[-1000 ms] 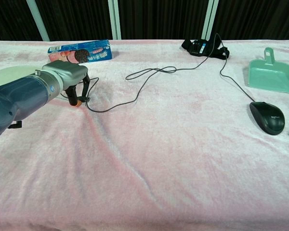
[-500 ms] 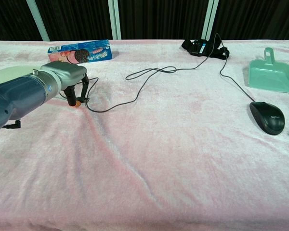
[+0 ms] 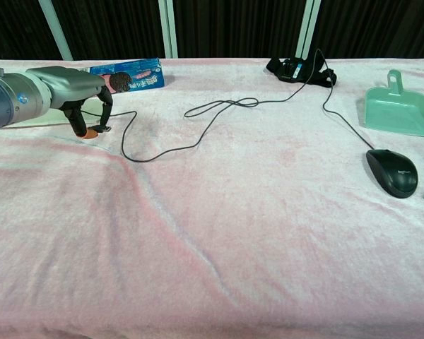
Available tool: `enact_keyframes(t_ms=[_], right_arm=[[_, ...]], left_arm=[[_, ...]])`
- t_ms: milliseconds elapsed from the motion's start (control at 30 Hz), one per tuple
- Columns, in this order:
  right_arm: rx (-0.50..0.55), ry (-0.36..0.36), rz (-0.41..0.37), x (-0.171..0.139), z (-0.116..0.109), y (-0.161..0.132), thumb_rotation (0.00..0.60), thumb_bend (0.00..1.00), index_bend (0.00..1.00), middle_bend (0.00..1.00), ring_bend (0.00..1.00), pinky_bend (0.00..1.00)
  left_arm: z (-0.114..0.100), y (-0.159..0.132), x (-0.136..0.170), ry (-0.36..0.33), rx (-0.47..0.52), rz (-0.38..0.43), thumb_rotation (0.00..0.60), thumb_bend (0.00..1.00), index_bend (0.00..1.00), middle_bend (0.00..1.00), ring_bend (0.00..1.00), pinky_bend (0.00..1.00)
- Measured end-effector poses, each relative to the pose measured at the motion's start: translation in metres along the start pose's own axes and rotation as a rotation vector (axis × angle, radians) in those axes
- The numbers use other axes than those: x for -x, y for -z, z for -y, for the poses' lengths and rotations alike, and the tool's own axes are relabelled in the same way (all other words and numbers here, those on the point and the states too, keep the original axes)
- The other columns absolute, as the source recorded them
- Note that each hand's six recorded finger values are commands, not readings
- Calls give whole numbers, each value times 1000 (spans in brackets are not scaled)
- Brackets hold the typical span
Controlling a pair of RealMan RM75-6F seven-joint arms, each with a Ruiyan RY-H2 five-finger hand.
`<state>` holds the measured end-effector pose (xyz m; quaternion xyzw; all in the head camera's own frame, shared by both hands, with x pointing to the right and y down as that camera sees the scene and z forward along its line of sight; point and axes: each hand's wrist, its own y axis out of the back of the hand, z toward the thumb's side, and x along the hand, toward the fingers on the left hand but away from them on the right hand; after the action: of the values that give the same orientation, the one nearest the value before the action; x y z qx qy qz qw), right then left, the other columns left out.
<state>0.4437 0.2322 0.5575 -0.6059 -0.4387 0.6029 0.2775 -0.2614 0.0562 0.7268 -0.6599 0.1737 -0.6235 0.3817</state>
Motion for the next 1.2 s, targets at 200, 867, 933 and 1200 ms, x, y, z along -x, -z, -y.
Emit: enact_keyframes(t_ms=[200,867,933,1200], right_arm=[[2,0,4,1,0,0,600,188,119,36,182,176],[5,6,2,0,-1,-1,600,188,119,37,182,176],[4,6,3,0,-1,0,600,187,119,37,182,176],[5,8,6,1,-1,0,600,188,119,37,182,176]], left_arm=[[-10,9,3,-17,173,42,600,392,568,187,0,0],[-96,-76,101,-79,716,584,600,392,578,195,0,0],[-99,-81,112,-60,739,620,600,391,579,195,0,0],[-104,-94,143,-6,755,736,600,391,580,198,0,0]])
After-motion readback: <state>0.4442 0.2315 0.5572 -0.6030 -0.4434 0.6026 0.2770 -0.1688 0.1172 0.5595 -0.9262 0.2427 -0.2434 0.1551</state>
